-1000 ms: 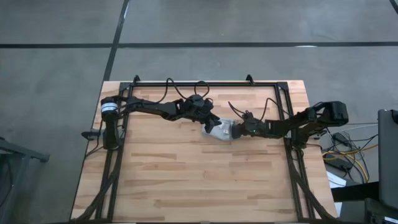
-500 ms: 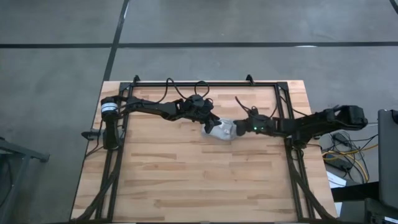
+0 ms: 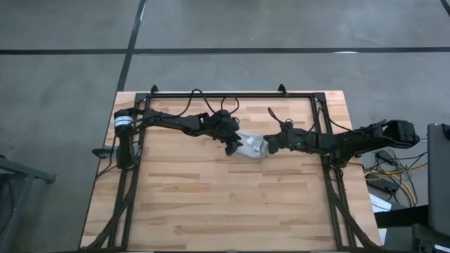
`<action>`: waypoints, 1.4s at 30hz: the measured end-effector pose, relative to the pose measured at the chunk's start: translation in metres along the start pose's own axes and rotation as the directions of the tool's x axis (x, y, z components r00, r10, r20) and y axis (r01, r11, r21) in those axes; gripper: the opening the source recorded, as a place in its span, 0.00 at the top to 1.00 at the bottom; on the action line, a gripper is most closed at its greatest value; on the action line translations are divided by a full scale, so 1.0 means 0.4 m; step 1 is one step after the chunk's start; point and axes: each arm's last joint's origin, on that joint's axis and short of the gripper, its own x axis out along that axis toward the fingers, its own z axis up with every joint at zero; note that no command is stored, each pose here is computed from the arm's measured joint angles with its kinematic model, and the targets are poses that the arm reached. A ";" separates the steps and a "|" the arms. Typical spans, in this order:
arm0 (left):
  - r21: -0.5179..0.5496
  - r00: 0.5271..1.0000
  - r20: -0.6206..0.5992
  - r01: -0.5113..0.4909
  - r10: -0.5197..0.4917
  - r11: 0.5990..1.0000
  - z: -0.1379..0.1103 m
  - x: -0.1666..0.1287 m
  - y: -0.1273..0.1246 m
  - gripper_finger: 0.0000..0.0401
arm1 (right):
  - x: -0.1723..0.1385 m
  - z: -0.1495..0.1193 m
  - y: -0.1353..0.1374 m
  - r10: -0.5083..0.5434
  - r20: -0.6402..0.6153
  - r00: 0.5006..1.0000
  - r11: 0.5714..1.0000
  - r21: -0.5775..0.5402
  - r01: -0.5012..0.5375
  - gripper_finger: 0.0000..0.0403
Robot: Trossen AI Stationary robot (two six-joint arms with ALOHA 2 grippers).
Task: Roll towel
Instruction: Roll the gray towel
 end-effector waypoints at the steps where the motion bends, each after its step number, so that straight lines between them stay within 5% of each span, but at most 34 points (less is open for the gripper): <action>1: 0.016 1.000 0.000 0.000 0.000 1.000 0.000 0.000 0.000 0.58 | 0.004 -0.003 -0.002 -0.007 -0.008 1.000 1.000 0.002 0.007 0.88; 16: 0.326 0.993 -0.084 -0.046 0.077 0.944 -0.029 0.011 0.015 0.58 | 0.019 -0.016 -0.009 -0.036 -0.041 0.999 0.999 0.011 0.036 0.88; 27: 0.293 0.976 -0.198 -0.033 0.094 0.956 -0.099 0.082 0.048 0.58 | 0.024 0.008 0.025 0.001 -0.014 1.000 0.999 -0.038 -0.001 0.88; 42: 0.269 0.927 -0.344 -0.052 0.146 0.962 -0.098 0.004 0.026 0.58 | 0.024 0.008 0.025 -0.005 -0.017 1.000 0.999 -0.054 0.004 0.88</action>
